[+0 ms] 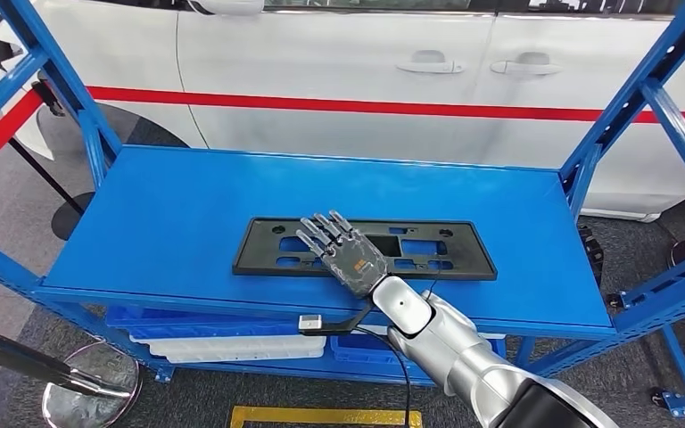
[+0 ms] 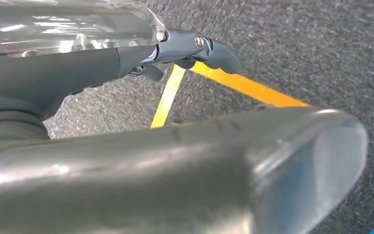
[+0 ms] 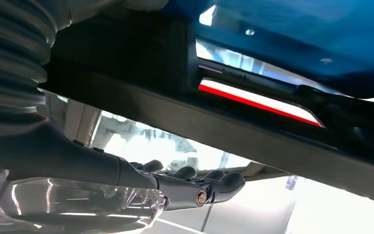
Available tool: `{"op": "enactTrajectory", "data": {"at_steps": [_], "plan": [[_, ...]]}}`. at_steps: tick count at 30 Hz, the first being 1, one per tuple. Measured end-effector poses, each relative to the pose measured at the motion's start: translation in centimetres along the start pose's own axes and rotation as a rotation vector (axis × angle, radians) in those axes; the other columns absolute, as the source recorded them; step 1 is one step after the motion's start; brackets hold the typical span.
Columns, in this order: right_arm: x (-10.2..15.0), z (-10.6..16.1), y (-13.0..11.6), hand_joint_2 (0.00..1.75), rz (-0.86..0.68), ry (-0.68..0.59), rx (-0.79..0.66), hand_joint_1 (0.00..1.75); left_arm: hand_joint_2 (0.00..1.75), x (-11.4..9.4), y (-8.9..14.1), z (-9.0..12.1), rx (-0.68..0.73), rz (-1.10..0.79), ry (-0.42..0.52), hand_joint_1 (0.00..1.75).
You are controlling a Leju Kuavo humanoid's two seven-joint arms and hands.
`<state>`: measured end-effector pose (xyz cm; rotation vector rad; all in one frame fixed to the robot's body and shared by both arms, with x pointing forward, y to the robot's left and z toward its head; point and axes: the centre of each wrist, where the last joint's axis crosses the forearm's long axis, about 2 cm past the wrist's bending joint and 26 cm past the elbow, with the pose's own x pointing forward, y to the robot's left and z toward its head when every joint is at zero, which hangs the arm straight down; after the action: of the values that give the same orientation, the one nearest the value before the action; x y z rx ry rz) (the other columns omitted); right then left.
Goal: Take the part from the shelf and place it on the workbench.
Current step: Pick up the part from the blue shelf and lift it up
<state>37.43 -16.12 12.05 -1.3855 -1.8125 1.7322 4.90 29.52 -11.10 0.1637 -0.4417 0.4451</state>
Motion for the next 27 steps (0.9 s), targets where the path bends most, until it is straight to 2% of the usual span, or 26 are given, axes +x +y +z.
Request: {"op": "enactTrajectory", "data": {"at_steps": [1,4,5,8,19,27], "plan": [[0.0,0.1,0.1,1.75,0.001,-0.001,0.004,0.41,0.0,0.0,0.0,0.0,0.0,0.0,0.001,0.0],[0.1,0.2,0.2,1.75,0.004,-0.003,0.014,1.6,0.0,-0.1,0.1,0.0,0.001,-0.001,0.002,0.0],[0.0,0.1,0.3,1.75,0.007,-0.001,0.016,1.69,0.0,-0.1,0.1,0.0,0.001,-0.001,0.002,0.0],[0.0,-0.2,0.1,1.75,0.019,0.009,0.023,1.75,0.0,-0.1,0.0,0.0,0.0,0.0,-0.004,0.0],[0.7,-1.0,-0.1,1.75,0.012,0.005,0.032,1.75,0.0,0.0,0.1,0.0,-0.01,0.003,-0.017,0.0],[0.1,-1.5,-0.3,1.75,0.01,0.028,0.037,1.75,0.0,0.1,0.1,-0.1,-0.01,0.004,-0.029,0.0]]}}
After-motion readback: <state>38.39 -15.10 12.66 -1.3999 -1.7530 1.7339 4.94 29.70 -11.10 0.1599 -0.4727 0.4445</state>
